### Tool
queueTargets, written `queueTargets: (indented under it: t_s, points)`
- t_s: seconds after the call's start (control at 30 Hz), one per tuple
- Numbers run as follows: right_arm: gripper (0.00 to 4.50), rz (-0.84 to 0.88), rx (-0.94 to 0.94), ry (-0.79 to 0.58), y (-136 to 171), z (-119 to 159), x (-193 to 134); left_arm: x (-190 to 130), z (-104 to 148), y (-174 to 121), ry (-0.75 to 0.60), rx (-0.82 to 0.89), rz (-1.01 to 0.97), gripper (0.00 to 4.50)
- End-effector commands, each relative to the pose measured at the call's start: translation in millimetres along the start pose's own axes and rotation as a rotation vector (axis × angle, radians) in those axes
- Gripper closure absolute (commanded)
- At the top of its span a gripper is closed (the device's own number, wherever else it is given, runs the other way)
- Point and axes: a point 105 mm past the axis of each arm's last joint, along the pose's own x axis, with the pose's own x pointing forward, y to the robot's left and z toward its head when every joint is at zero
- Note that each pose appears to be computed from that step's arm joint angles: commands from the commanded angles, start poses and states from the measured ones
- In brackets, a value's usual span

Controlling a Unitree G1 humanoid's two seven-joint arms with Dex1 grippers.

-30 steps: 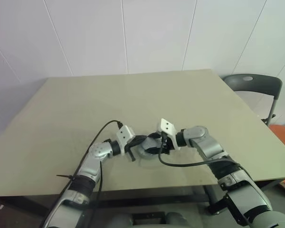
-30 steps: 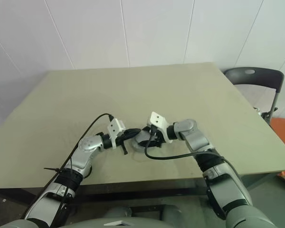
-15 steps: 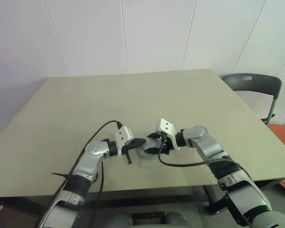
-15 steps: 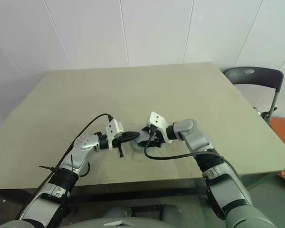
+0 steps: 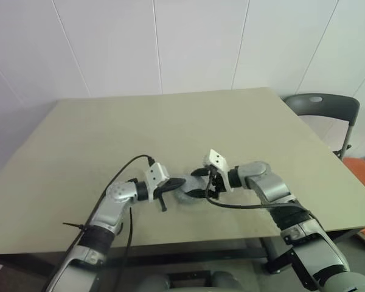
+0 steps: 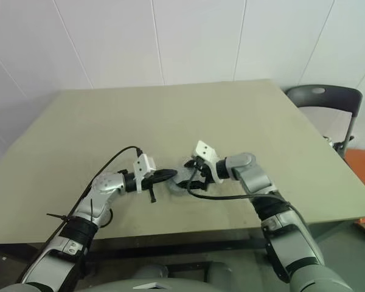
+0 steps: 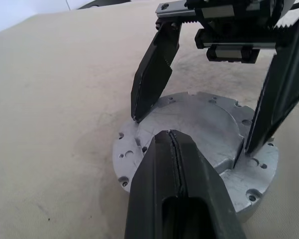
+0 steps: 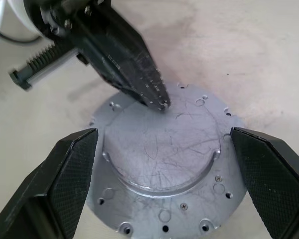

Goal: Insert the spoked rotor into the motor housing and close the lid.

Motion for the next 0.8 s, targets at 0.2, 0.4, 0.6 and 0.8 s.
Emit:
queueTargets:
  t_s: [0.2, 0.4, 0.6, 0.8]
  points:
    - [0.03, 0.046, 0.166, -0.039, -3, 8, -21, -8, -17, -8, 0.067, -0.055, -0.052, 4.5]
    - [0.03, 0.007, 0.226, 0.01, -10, -6, -34, -7, -16, -10, 0.06, -0.057, -0.056, 4.5]
    - [0.03, -0.04, 0.303, 0.02, -20, -9, -41, -6, -16, -12, 0.055, -0.061, -0.056, 4.5]
    - [0.03, -0.024, 0.435, 0.074, -19, -13, -43, -5, -14, -13, 0.047, -0.058, -0.055, 4.5]
